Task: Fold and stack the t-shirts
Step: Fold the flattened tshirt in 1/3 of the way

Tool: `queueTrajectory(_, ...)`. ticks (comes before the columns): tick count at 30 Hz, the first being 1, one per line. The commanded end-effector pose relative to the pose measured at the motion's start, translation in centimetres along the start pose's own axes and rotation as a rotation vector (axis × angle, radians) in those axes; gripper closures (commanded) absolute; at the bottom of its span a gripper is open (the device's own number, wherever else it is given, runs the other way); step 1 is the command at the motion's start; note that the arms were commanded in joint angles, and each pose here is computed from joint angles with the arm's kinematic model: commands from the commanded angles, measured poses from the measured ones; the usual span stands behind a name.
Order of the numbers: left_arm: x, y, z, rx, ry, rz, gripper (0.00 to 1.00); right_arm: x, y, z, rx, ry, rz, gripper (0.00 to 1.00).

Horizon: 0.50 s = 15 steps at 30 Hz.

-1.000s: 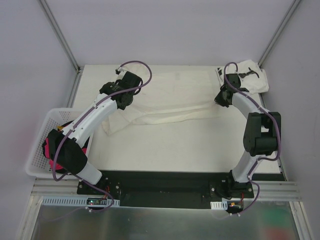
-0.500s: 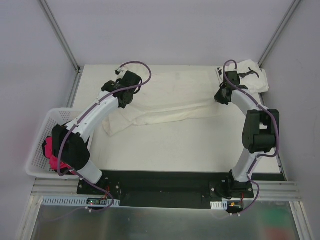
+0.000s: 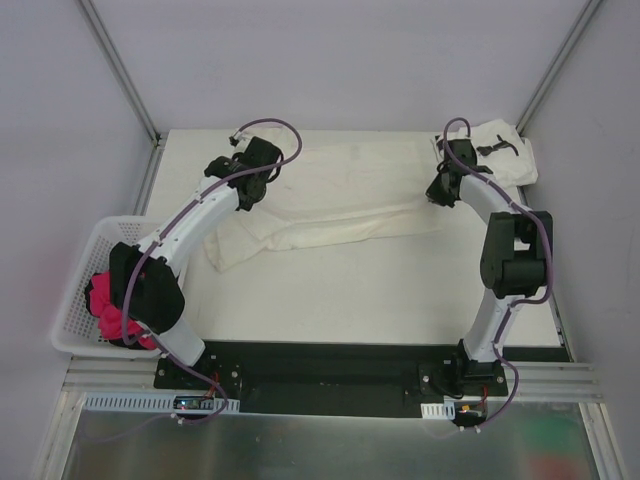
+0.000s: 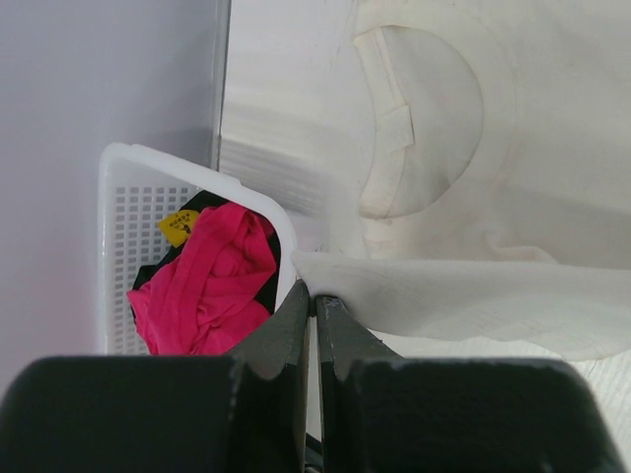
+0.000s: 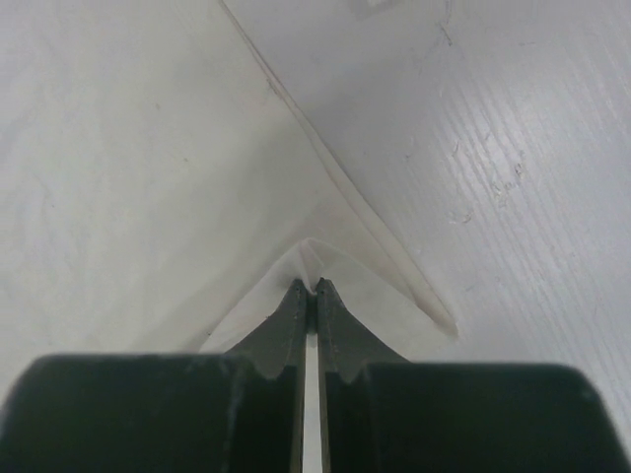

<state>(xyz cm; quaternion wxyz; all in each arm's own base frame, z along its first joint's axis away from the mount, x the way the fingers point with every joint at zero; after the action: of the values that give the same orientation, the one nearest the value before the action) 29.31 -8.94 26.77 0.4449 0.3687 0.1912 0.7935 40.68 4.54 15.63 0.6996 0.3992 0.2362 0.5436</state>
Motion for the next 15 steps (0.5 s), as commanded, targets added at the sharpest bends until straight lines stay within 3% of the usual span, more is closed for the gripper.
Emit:
queueTrajectory(1, 0.6, 0.0, 1.4, -0.022, 0.026, 0.013, 1.00, 0.8, -0.2, 1.5, -0.010, -0.002, 0.022, 0.99)
queueTrajectory(7, -0.1, -0.9, 1.5, 0.002, 0.018, 0.013, 1.00, 1.3, -1.3, 1.7, 0.017, -0.002, 0.034, 0.98)
queueTrajectory(12, -1.3, -2.0, 1.3, 0.030, 0.006, -0.004, 1.00, 1.4, -1.3, 2.0, 0.019, -0.005, 0.041, 0.83)
queueTrajectory(15, -1.9, -2.5, 1.1, 0.042, -0.004, -0.010, 0.89, 1.4, -1.0, 1.9, 0.016, -0.006, 0.043, 0.78)
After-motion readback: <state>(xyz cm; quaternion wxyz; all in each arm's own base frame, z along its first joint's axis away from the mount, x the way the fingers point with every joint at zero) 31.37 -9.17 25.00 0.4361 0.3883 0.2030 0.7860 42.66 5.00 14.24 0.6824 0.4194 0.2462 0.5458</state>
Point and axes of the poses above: each gripper's point midway between its finger pads, its own y axis back along the fingers, its own x axis along the line the jaws close on, z = x × y, the point moved 10 cm from there along y, back along the fingers, and after that the axes turned 14 degrees about y, right-handed, at the moved point
